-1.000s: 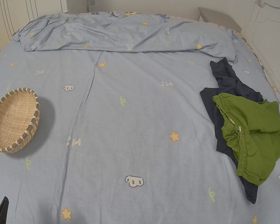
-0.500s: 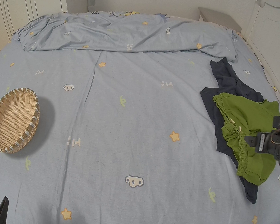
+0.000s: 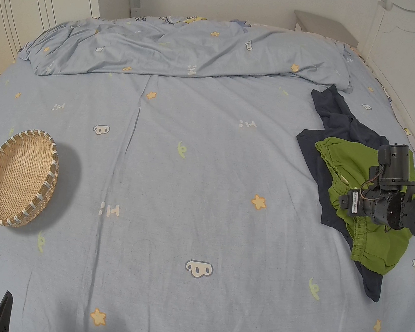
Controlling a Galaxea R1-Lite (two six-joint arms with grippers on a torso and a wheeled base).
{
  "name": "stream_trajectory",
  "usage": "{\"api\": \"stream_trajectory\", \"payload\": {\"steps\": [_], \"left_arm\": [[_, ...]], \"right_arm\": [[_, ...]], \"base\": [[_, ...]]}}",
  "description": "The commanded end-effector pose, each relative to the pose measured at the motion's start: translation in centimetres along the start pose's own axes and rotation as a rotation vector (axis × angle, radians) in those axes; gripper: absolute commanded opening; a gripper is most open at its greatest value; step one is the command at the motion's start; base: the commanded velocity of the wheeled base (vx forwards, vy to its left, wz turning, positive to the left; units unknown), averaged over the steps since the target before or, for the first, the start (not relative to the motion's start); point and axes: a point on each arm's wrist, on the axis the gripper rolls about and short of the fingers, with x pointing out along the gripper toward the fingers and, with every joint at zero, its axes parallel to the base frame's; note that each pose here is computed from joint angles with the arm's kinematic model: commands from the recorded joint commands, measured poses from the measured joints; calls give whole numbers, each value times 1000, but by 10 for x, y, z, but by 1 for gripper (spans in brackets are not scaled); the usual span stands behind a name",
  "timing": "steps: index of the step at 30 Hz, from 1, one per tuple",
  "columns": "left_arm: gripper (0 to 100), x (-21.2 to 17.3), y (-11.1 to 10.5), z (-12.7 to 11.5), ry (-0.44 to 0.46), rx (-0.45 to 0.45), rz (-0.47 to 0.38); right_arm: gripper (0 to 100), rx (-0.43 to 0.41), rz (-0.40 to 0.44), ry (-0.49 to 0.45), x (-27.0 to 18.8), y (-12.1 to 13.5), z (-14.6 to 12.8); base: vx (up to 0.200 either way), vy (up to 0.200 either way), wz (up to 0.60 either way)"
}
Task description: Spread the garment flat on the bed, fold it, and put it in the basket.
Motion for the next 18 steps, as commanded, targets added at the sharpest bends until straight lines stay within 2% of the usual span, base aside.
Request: {"api": "stream_trajectory", "payload": {"steps": [1, 16, 17, 18], "left_arm": [[100, 0, 0, -5, 3, 0, 1], [100, 0, 0, -5, 3, 0, 1], [100, 0, 0, -5, 3, 0, 1], [100, 0, 0, -5, 3, 0, 1]], "right_arm": [[100, -14, -24, 30, 19, 6, -7], [100, -7, -51, 24, 27, 2, -6], [0, -7, -51, 23, 28, 2, -5], [0, -5, -52, 22, 29, 2, -5]], "base": [[0, 0, 0], [0, 0, 0], [0, 0, 0], [0, 0, 0]]}}
